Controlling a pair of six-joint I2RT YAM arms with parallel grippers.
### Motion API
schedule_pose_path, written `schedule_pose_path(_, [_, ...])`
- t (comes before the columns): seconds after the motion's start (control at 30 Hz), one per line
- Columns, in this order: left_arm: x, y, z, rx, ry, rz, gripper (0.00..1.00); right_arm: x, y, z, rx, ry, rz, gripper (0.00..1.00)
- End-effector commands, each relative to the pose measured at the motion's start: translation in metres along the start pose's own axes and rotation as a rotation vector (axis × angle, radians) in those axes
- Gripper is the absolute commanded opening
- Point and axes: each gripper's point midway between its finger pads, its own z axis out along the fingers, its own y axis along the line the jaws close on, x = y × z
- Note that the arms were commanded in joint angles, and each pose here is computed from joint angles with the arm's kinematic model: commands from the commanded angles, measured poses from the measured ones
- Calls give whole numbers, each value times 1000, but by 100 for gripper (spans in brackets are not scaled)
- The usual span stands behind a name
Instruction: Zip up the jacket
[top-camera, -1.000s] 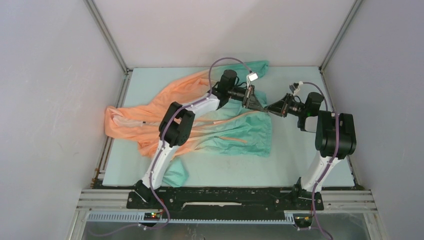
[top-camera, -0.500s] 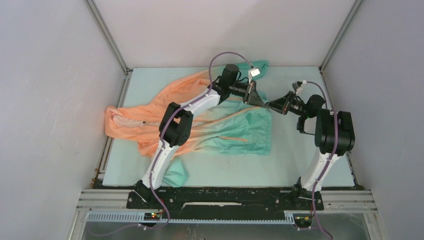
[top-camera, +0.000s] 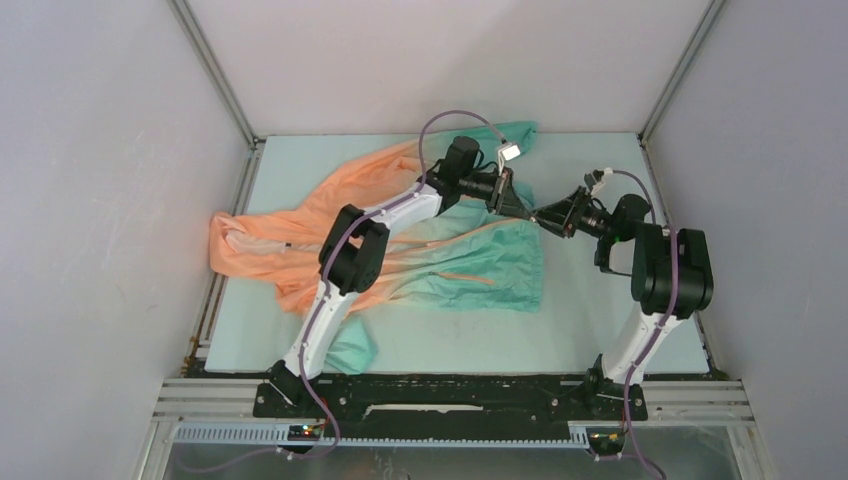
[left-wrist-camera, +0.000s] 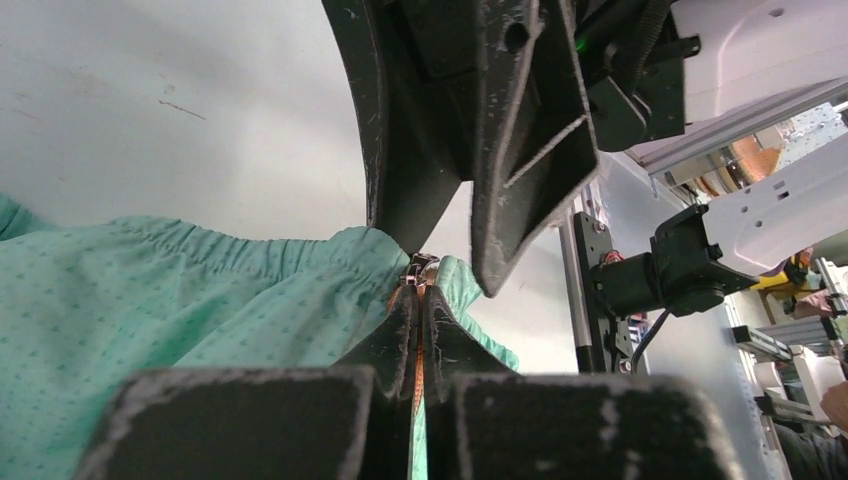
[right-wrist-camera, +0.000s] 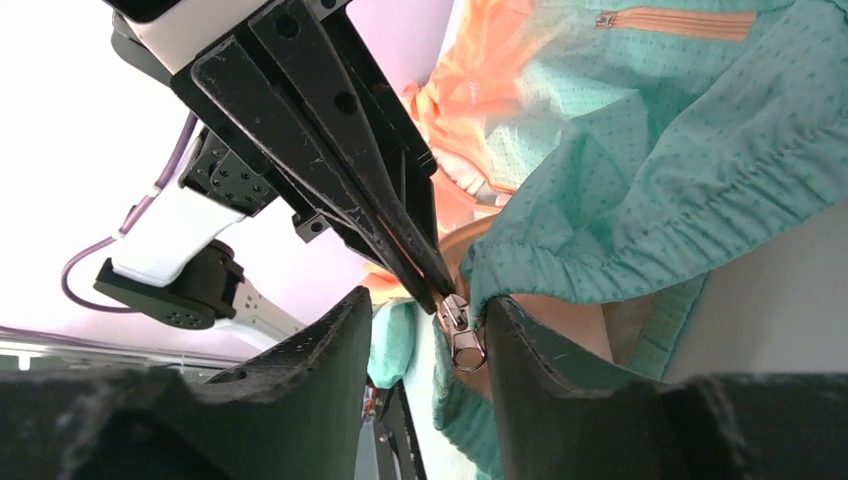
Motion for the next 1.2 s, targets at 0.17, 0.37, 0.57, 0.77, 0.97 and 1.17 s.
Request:
schedule_pose_path(0.17, [-15, -9, 6, -13, -56, 105, 0, 20, 16, -6, -13, 39, -85, 57])
schedule_pose_path(0.37, [-12, -7, 8, -27, -40, 105, 0, 19, 28, -11, -48, -2, -103, 66])
schedule_pose_path(0.57, [-11, -7, 9, -26, -40, 103, 0, 15, 32, -15, -78, -30, -76, 60])
schedule_pose_path(0.77, [-13, -10, 9, -16, -43, 106, 0, 15, 24, -19, -62, -42, -58, 43])
schedule_pose_path(0.97, [-14, -12, 8, -12, -50, 112, 0, 16, 7, -22, 0, -62, -37, 36])
schedule_pose_path(1.17, [-14, -14, 8, -5, -51, 114, 0, 16, -12, -27, 94, -84, -36, 30])
